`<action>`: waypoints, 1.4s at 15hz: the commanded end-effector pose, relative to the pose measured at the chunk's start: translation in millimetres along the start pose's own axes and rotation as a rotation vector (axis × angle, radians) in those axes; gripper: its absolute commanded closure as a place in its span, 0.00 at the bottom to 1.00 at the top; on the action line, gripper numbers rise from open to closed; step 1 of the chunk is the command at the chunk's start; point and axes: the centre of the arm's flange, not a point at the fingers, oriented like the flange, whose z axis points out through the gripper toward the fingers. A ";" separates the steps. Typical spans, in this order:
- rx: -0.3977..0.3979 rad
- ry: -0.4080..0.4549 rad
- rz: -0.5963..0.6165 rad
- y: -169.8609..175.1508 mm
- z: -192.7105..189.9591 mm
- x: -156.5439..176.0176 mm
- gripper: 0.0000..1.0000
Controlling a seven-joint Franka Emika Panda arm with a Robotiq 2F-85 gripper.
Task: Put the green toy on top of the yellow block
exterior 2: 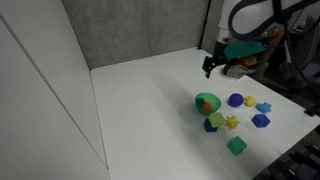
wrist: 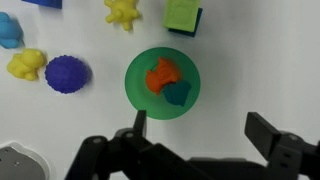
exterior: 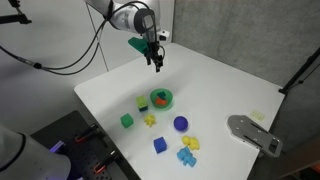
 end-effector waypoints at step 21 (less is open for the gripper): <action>-0.112 -0.063 0.250 12.6 151.0 51.8 0.00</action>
